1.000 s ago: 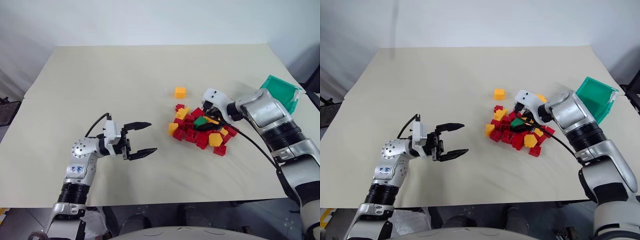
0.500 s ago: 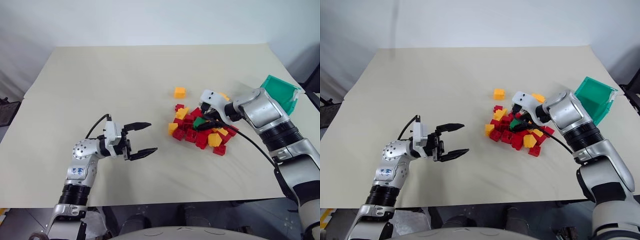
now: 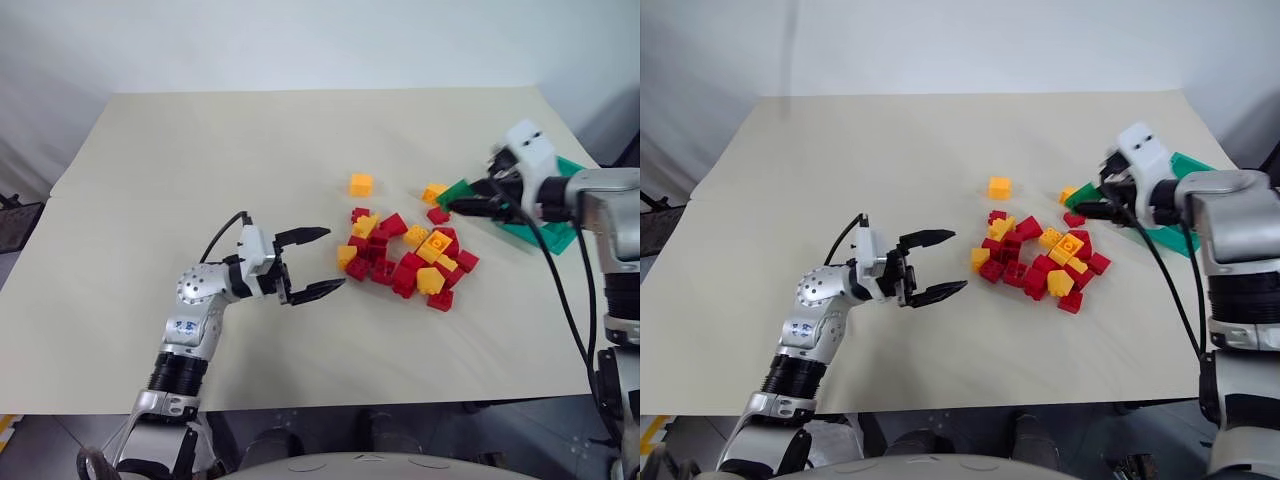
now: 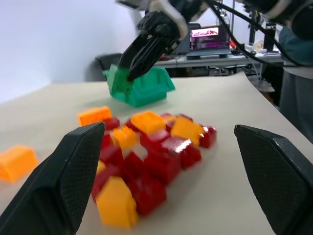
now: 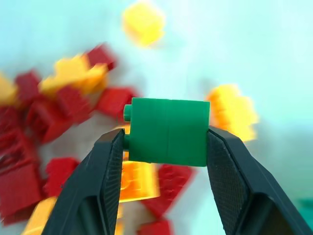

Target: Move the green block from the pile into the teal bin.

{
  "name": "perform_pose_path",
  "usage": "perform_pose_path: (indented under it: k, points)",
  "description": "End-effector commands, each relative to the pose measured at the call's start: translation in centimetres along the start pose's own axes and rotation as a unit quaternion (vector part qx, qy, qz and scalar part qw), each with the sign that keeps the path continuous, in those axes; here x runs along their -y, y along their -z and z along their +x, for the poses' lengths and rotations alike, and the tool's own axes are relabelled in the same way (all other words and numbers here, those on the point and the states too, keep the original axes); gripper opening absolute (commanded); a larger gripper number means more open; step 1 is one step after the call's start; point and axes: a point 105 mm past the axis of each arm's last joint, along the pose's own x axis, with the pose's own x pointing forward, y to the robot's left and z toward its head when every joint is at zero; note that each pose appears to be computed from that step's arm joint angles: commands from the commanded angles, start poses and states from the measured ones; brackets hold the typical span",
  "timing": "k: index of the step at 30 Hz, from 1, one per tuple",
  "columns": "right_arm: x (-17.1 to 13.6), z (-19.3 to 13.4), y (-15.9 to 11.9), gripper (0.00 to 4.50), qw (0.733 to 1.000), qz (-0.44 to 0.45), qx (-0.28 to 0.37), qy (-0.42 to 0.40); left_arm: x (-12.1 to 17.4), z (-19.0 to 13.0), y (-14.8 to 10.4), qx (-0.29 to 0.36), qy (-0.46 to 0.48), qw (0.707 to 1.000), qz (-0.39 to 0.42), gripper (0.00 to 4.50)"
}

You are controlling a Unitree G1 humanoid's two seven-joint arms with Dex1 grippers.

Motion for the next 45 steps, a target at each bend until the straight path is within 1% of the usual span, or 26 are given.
perform_pose_path:
  k: [1,3,4,7,9,11,13,15,16,20,23,25,27,29,32,34,35,36,37,38,39,41,42,45]
  points:
    - [4.9,-4.9,-0.9,2.08,0.987,-0.002,0.045,0.154,-1.4,2.6,-0.2,-0.022,-0.020,0.999,0.025,4.50]
    - [6.9,-6.1,-0.2,2.08,0.975,0.014,0.049,0.217,-1.8,3.9,-0.1,-0.028,-0.026,0.999,0.027,4.50]
    - [7.5,-6.4,0.2,2.08,0.971,0.016,0.048,0.235,-1.8,4.4,-0.1,-0.030,-0.025,0.999,0.026,4.50]
    - [9.1,-6.3,1.4,2.08,0.963,0.020,0.042,0.267,-2.2,5.8,0.2,-0.045,-0.026,0.998,0.028,4.50]
    - [10.0,-5.6,2.4,2.08,0.960,0.022,0.037,0.277,-2.5,6.6,0.5,-0.061,-0.027,0.997,0.031,4.50]
    - [11.4,-3.8,3.8,2.08,0.956,0.034,0.027,0.291,-2.6,7.9,0.0,-0.051,-0.019,0.998,0.033,4.50]
    - [12.0,-2.4,4.6,2.08,0.955,0.041,0.023,0.293,-2.8,8.7,-0.3,-0.045,-0.012,0.998,0.035,4.50]
    - [12.2,-1.3,5.3,2.82,0.956,0.054,0.015,0.288,-2.9,9.0,-0.3,-0.046,-0.005,0.998,0.042,4.50]
    - [12.3,-1.0,5.5,3.08,0.956,0.059,0.014,0.288,-2.9,9.1,-0.3,-0.046,-0.004,0.998,0.044,4.50]
    - [12.6,-0.7,6.2,4.42,0.955,0.057,0.005,0.292,-3.2,9.1,-0.4,-0.043,-0.012,0.998,0.053,4.50]
    - [12.7,-1.0,5.7,4.46,0.957,0.045,0.011,0.287,-3.5,8.6,-0.3,-0.046,-0.021,0.997,0.051,4.50]
    - [12.4,-1.6,3.8,4.46,0.963,0.026,0.044,0.264,-3.6,7.7,-0.4,-0.040,-0.030,0.998,0.047,4.50]
    - [10.8,-1.8,2.2,4.46,0.975,0.005,0.081,0.209,-3.7,6.5,-0.5,-0.035,-0.039,0.998,0.035,4.50]
    - [8.6,-1.9,1.7,4.46,0.984,-0.023,0.094,0.151,-3.8,5.3,-0.7,-0.033,-0.047,0.998,0.024,4.50]
    - [5.2,-2.4,1.7,4.46,0.991,-0.053,0.101,0.075,-4.0,3.3,-1.0,-0.042,-0.061,0.997,0.016,4.50]
    - [2.5,-3.0,2.3,4.46,0.993,-0.071,0.099,0.010,-3.9,1.4,-1.3,-0.046,-0.058,0.997,0.011,4.50]
    - [0.4,-3.5,3.1,4.46,0.992,-0.074,0.092,-0.047,-3.6,0.1,-1.7,-0.042,-0.048,0.998,0.010,4.50]
    - [-1.8,-4.0,4.2,4.46,0.988,-0.077,0.075,-0.109,-3.5,-1.2,-2.1,-0.041,-0.044,0.998,0.010,4.50]
    - [-3.5,-4.6,5.3,4.46,0.982,-0.088,0.060,-0.158,-3.5,-2.7,-2.1,-0.056,-0.048,0.997,0.011,4.50]
    - [-4.5,-5.0,6.4,4.46,0.977,-0.095,0.044,-0.188,-3.5,-3.9,-2.3,-0.065,-0.052,0.996,0.014,4.50]
    - [-4.8,-5.2,7.5,4.46,0.975,-0.101,0.023,-0.199,-3.4,-5.0,-2.4,-0.075,-0.057,0.995,0.018,4.50]
    - [-4.7,-5.8,9.6,4.46,0.967,-0.144,-0.022,-0.208,-3.1,-7.1,-2.4,-0.101,-0.060,0.993,0.012,4.50]
    - [-4.6,-6.0,10.2,4.46,0.964,-0.155,-0.034,-0.214,-3.0,-7.8,-2.4,-0.109,-0.060,0.992,0.009,4.50]
    - [-3.1,-6.6,10.9,4.46,0.970,-0.135,-0.036,-0.198,-3.0,-10.9,-2.2,-0.144,-0.078,0.986,0.008,4.50]
